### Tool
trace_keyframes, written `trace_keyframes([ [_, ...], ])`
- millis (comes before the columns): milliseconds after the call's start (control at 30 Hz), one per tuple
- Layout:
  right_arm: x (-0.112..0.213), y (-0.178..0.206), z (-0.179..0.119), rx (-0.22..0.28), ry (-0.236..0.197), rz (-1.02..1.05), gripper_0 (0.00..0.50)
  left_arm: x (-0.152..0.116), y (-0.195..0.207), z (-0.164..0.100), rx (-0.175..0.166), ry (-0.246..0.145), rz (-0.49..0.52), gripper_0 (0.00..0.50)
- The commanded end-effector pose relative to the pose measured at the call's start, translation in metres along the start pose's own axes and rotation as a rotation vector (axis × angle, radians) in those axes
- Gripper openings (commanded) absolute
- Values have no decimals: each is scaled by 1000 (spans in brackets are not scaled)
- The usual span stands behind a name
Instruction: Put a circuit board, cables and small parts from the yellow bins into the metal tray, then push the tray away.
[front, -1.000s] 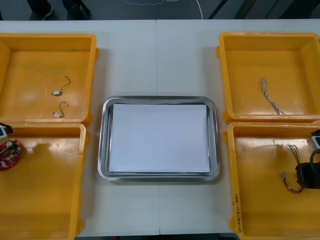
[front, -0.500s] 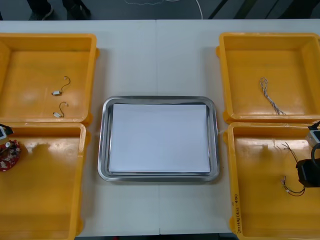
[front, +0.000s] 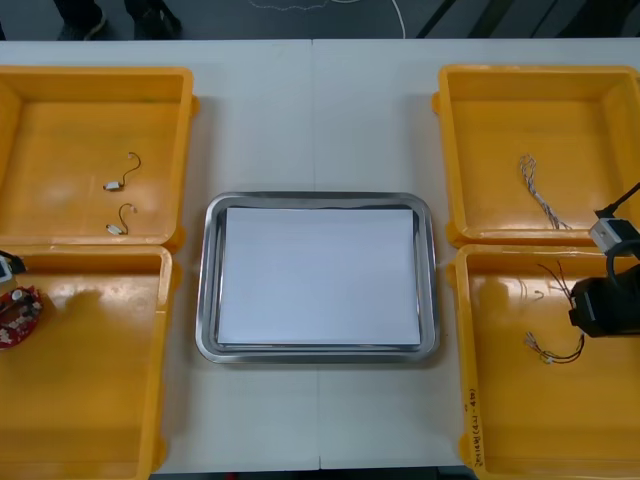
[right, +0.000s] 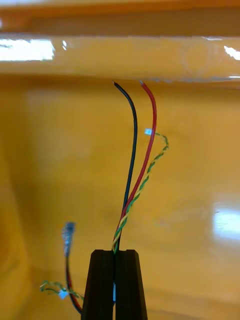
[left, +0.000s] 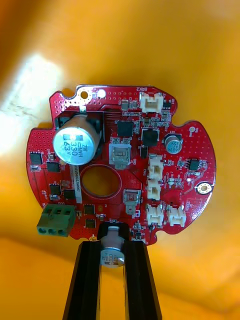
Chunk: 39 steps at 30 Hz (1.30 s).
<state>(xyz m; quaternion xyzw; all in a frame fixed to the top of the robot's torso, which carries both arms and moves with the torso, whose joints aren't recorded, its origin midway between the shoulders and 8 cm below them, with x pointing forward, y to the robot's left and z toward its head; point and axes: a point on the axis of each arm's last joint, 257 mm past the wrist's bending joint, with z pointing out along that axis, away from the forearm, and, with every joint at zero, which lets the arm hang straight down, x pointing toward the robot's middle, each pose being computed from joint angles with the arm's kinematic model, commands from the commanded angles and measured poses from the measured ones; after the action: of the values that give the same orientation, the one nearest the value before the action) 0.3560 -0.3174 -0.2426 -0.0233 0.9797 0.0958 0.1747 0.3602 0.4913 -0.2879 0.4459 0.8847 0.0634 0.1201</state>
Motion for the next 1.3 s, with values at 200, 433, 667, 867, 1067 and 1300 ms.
trace_keyframes([
  [200, -23, 44, -32, -26, -41, 19, 0, -3, -3, -30, -10, -6, 54, 0],
  [433, -28, 71, -34, -8, -34, -3, 0, -6, -18, -45, 8, 7, -1, 0],
  [667, -32, 92, -30, -8, -22, -65, 0, -9, -40, -55, -13, 29, -88, 0],
  [867, -33, 107, -24, 3, -14, -118, 0, -13, -59, -54, -19, 47, -157, 0],
  [1067, -34, 123, -24, -14, -9, -131, 0, -18, -76, -42, -12, 49, -223, 0],
  [1300, -39, 137, -25, -40, -21, -131, 0, -28, -93, -28, -25, 24, -258, 0],
])
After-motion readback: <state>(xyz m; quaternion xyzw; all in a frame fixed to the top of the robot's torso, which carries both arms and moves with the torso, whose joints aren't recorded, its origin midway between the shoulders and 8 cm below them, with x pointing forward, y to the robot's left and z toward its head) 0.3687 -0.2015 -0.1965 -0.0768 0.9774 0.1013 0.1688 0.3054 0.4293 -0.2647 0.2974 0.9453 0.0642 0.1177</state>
